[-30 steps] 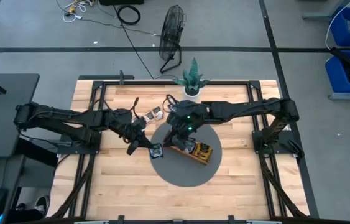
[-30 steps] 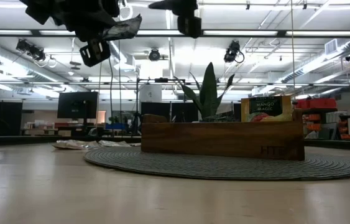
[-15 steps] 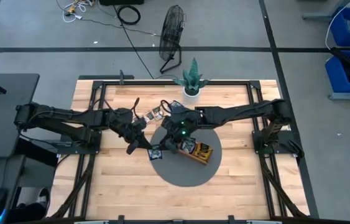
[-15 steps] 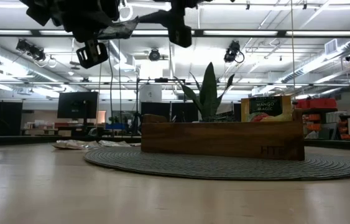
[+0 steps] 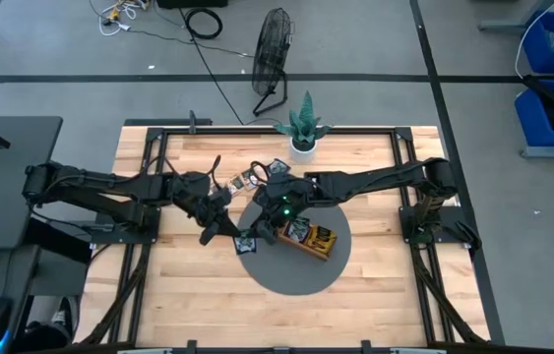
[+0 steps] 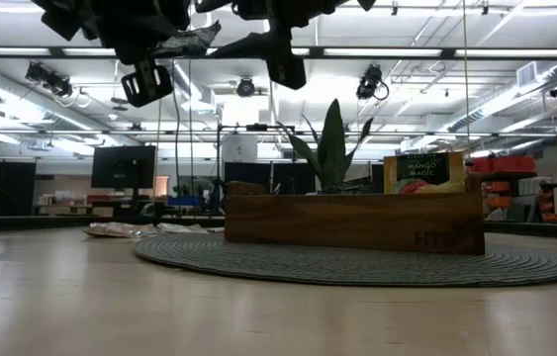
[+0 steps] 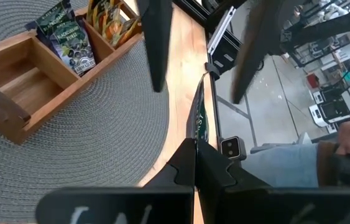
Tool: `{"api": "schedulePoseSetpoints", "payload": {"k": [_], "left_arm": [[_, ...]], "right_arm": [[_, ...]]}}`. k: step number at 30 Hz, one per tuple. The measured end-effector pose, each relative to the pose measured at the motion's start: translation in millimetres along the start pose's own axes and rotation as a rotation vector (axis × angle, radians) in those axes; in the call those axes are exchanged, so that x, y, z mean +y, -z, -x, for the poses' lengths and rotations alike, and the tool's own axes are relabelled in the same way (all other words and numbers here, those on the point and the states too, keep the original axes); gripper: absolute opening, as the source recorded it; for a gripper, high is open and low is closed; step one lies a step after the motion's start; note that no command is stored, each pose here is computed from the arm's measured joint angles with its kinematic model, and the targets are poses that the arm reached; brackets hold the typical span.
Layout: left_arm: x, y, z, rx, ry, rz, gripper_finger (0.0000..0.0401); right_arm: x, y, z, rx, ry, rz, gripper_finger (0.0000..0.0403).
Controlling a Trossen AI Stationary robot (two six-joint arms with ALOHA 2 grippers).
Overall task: Pick & Place Tea
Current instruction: Put the violet tea bag into the middle section of the wooden organizer
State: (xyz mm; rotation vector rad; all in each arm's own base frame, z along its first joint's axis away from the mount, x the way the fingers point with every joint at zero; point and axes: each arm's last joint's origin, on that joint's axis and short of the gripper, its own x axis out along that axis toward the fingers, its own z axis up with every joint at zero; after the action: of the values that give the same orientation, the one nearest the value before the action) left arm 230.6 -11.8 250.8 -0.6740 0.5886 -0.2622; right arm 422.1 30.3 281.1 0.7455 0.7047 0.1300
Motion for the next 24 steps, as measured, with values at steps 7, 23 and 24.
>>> {"api": "schedulePoseSetpoints", "payload": {"k": [7,23,24], "left_arm": [[0.1,0.0,0.0,0.0,0.0,0.0,0.0002],[1.0,-1.9,-0.1,-0.057,-0.072,-0.059,0.0026],[1.1,-1.8,-0.1,-0.055,-0.074,-0.08,0.0036]], "right_arm": [[-0.7,-0.6,0.0,-0.002,0.0,-0.005,0.0149],[0.0,-1.0,1.6,0.028,-0.041,-0.03,0.0004],[0.3,-0.8,3.0,0.03,-0.036,-0.03,0.0003]]}}
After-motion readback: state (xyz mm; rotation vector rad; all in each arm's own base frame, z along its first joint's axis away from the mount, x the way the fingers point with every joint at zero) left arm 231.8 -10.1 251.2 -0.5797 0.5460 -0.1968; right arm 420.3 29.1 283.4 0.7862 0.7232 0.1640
